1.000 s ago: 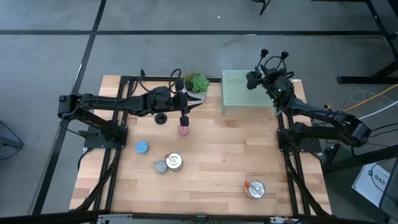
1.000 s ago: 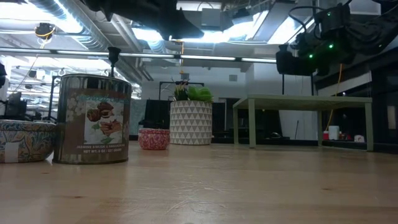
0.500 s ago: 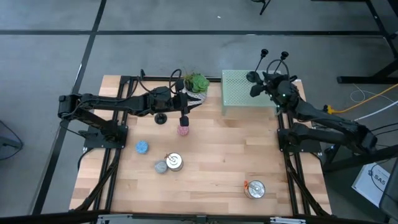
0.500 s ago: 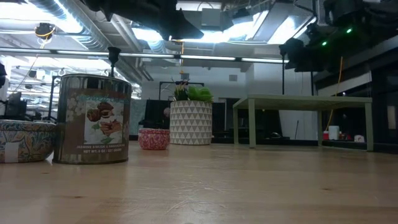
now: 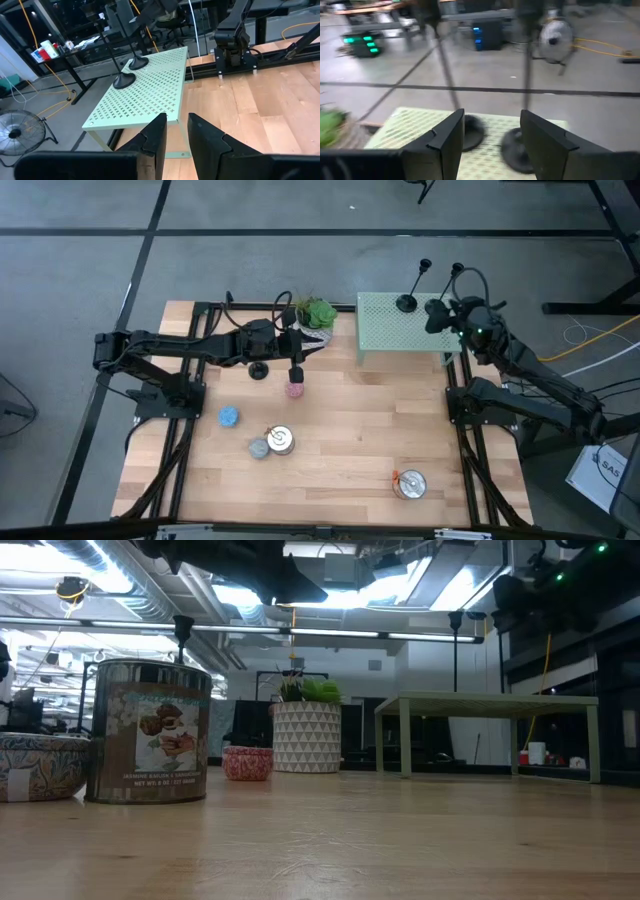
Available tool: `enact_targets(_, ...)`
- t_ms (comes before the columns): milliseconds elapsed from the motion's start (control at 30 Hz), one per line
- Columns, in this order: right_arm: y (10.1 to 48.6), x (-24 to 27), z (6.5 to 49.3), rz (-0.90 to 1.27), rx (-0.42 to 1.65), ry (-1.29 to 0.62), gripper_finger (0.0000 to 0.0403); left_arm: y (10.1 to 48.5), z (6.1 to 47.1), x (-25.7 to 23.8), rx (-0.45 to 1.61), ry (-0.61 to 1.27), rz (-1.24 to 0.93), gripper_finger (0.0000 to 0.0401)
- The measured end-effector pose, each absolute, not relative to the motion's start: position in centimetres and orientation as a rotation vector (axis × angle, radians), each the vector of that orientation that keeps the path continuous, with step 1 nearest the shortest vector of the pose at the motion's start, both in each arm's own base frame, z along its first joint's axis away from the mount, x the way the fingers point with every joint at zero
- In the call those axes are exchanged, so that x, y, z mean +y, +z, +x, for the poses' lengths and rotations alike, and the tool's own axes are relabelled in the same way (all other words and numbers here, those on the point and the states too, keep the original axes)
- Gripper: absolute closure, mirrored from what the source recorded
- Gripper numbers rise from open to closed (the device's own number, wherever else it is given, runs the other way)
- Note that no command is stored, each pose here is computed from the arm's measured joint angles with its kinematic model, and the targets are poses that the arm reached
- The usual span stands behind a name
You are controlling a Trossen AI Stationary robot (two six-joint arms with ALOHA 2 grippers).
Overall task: Pick & Place candle stick holders
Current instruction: Adjust the black candle holder on the shelf
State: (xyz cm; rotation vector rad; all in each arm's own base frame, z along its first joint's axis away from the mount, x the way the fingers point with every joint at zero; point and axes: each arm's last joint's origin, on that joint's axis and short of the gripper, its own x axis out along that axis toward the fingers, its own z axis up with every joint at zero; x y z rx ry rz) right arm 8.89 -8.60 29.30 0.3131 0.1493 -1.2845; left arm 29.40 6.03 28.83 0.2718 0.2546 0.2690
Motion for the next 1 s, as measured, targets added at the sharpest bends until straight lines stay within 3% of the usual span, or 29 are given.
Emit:
enact_targets(767, 28.0, -13.6, 10.6, 0.209, 0.314, -1.506, 0.0212, 28.8, 29.4, 6.0, 0.253, 0.270, 0.264, 0.0329)
enact_targets(1000, 27.7, -13.8, 10.8, 0.188, 0.338, -1.550, 0.0263, 28.8, 29.4, 6.0, 0.254, 0.270, 0.263, 0.0329)
